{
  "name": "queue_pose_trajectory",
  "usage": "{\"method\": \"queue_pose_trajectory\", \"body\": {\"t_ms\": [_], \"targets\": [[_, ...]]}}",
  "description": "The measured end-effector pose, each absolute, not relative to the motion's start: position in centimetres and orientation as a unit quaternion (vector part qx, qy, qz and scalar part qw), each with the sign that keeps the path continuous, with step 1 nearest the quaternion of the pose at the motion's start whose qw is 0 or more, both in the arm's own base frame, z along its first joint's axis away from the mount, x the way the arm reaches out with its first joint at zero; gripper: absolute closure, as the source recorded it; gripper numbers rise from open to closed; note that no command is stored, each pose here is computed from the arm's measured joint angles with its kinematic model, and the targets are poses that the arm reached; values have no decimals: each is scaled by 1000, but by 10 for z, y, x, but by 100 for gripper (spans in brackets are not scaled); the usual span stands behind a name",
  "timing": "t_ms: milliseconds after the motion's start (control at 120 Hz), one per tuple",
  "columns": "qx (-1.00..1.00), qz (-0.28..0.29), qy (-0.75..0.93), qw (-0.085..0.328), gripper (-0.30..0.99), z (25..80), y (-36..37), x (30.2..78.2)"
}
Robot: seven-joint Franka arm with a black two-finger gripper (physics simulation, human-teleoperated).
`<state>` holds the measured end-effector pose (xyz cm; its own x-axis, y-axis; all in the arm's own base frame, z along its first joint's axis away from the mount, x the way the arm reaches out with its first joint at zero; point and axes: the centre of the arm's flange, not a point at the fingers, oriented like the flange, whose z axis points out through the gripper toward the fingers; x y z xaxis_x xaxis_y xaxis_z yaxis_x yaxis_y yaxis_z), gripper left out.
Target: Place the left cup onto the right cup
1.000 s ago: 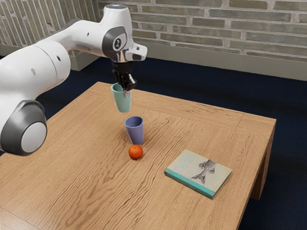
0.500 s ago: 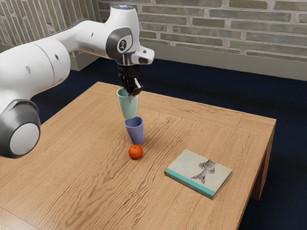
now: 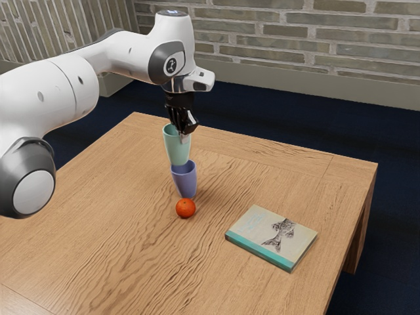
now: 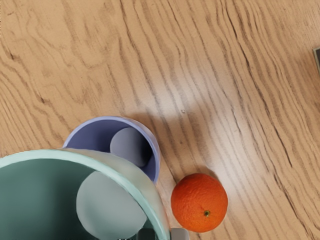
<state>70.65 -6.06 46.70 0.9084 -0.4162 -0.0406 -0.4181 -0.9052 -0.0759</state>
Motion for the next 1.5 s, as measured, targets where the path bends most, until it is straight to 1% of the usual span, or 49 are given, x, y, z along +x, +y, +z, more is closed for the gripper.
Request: {"method": "queue_pose_trajectory", "body": {"t_ms": [758,808,967,1083,1258,1367,1500], "targets": [[-976,32,208,46,78,424,-58,725],[-976,31,209,46,72,425,-59,726],[-977,32,208,44,37,430,-60,726],[-977,30,206,43,22,439,-60,724],[-978,9,206,39,9,487,-61,707],[-978,14,206,29,6,500,-63,686],[-979,21,202,14,3,517,-59,649]]}}
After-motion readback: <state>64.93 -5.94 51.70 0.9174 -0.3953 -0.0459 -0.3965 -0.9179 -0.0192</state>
